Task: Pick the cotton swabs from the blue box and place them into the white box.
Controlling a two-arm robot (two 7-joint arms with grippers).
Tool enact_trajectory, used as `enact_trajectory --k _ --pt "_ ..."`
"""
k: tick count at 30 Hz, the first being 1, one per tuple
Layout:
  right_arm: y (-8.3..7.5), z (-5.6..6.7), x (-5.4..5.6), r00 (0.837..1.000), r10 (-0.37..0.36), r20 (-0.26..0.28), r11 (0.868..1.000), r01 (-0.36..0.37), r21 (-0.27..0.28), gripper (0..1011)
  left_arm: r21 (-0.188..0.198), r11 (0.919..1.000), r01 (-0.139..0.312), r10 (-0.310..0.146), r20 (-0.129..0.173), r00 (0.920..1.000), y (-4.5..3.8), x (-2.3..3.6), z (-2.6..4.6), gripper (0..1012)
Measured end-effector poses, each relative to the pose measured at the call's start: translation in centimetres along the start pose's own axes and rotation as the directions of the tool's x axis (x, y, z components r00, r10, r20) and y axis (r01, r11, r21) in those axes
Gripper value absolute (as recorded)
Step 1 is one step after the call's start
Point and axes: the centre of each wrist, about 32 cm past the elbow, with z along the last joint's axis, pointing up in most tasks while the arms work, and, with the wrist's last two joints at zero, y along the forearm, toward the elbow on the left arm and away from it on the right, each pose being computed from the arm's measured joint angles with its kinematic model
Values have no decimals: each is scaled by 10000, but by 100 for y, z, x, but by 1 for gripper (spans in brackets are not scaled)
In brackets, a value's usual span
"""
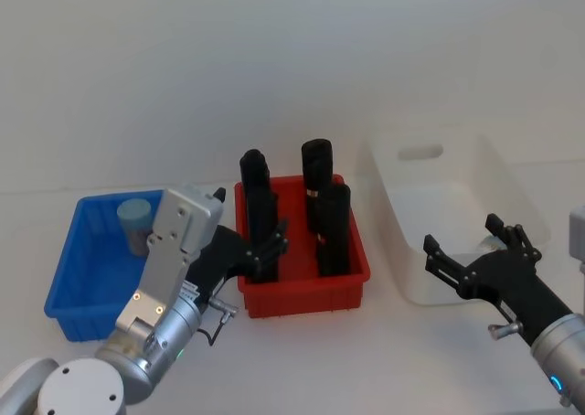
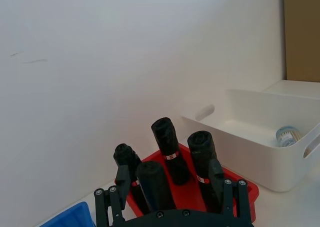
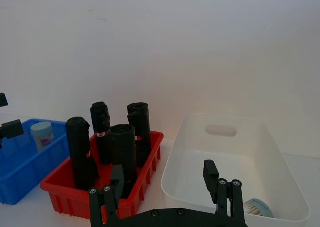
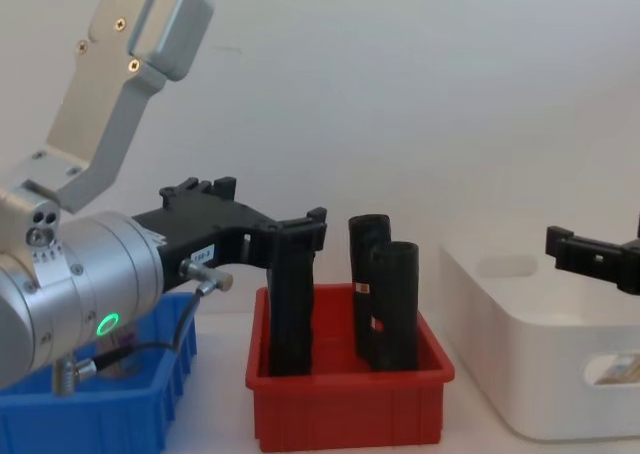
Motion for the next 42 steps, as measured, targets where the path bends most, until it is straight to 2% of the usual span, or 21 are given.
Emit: enact_trajectory --k 5,31,38,42 --pt "0 1 1 10000 -3 -1 10000 3 3 1001 -72 9999 -142 142 21 9999 25 -33 -21 1004" --pt "18 -3 1 10000 73 25 10000 -73 12 1001 -79 9998 -171 171 15 9999 26 -34 -24 1004" --pt "101 -23 8 9994 341 93 9994 -341 -41 1001 -77 9998 -170 170 14 9999 26 -34 -25 1004" --pt "214 -48 24 9982 572 189 9983 -569 -115 1001 -76 9998 -169 169 14 9999 26 -34 -25 1004"
